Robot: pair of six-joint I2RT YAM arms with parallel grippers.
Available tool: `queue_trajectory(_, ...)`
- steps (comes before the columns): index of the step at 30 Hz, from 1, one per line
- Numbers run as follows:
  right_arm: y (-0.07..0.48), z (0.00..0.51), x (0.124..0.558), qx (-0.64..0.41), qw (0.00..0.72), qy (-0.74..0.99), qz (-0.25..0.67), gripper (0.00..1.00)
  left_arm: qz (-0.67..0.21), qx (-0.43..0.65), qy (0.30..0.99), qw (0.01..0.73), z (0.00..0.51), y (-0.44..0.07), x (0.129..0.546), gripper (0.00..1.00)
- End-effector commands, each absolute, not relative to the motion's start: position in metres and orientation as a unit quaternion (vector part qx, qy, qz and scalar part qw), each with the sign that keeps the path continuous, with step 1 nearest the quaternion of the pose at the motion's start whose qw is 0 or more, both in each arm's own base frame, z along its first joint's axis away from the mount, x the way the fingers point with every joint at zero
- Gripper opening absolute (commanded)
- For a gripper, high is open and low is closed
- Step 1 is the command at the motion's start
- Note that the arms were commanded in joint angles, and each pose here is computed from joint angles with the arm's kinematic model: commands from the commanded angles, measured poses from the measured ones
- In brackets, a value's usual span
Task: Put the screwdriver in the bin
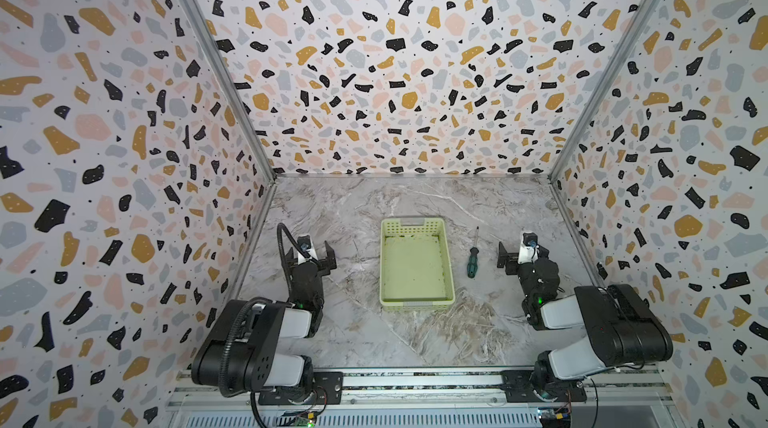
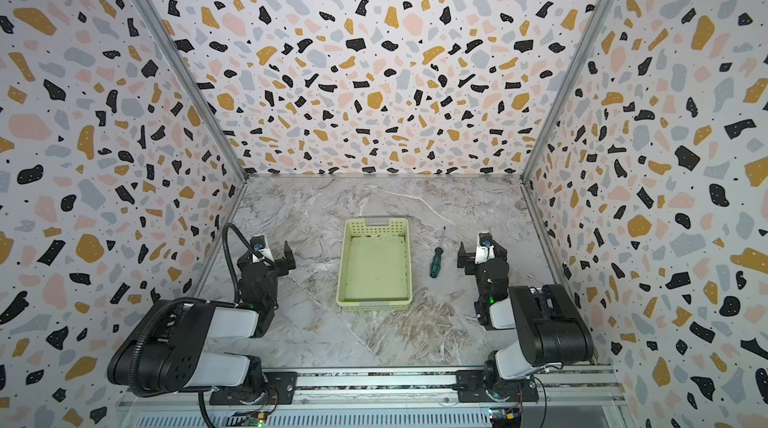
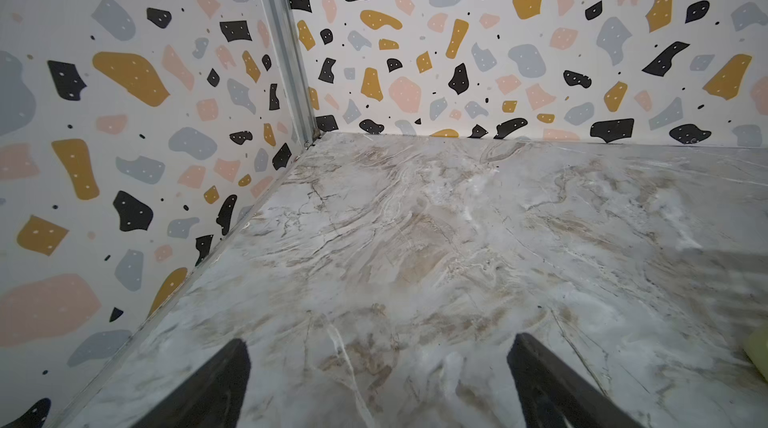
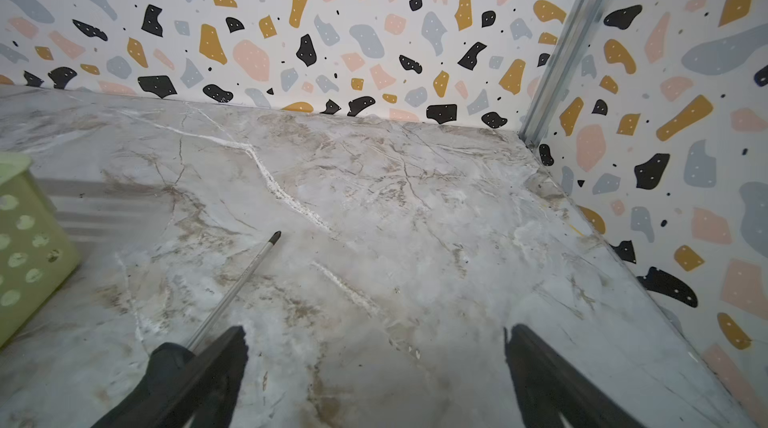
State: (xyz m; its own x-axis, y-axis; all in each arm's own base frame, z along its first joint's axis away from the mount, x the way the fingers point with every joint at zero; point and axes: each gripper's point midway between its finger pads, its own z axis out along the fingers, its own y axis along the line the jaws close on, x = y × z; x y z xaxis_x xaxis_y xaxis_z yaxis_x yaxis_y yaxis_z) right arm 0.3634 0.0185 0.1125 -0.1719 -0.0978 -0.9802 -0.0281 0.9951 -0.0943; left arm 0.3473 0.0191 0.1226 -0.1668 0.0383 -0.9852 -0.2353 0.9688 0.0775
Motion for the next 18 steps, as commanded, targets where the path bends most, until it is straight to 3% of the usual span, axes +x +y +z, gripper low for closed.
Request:
queue_trajectory(1,0.0199,0.1243,0.3693,-0.038,0.655,0.754,-0.022,0.99,0.101,-0.063,0.743,0.658,0.1341,0.0178,0.3503,1.0)
queue_trajectory(18,0.0198,0.1236,0.369,-0.038,0.654,0.755,-0.022,0.99,0.103,-0.069,0.743,0.658,0.1344,0.0208,0.3506,1.0)
